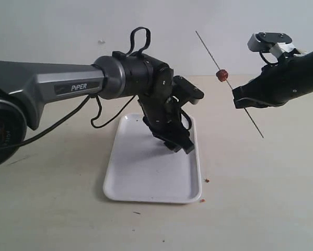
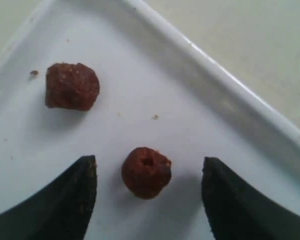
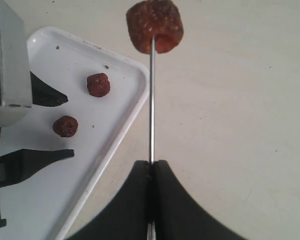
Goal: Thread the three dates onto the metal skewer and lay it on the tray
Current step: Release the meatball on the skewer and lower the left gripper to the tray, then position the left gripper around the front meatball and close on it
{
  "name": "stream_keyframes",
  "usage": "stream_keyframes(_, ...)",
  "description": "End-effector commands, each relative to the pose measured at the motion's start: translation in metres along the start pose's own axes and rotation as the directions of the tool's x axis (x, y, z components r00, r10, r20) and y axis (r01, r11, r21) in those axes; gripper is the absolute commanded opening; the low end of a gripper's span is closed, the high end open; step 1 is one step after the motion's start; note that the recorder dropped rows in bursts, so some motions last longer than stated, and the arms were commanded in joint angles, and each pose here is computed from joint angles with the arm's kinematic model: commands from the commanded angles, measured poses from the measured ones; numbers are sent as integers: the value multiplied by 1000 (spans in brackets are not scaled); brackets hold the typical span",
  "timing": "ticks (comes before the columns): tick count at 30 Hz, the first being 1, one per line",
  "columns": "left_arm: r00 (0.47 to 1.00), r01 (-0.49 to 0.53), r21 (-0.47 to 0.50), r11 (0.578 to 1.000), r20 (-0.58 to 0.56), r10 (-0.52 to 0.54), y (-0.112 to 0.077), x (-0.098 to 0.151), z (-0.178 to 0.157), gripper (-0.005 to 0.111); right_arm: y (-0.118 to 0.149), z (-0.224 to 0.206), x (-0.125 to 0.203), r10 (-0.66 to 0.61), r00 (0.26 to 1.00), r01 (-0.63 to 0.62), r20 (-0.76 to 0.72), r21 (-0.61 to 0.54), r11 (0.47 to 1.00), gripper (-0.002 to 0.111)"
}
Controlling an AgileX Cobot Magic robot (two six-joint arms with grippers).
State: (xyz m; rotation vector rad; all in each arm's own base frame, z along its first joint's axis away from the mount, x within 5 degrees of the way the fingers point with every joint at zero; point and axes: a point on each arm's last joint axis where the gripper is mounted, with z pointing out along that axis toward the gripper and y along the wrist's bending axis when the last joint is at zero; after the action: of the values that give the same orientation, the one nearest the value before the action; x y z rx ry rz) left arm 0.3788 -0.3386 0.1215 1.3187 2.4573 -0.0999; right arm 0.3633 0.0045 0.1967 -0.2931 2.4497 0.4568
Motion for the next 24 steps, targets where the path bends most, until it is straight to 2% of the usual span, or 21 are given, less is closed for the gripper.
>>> stream_keyframes(1, 1000, 8, -5, 1000, 4, -8, 0, 0, 2, 61, -1, -2, 0, 2, 1000, -2, 5, -1, 1000, 0)
stream_keyframes(24, 1000, 9, -5, 1000, 9, -9, 0, 0, 2, 61, -1, -2, 0, 2, 1000, -2, 7, 2, 1000, 0)
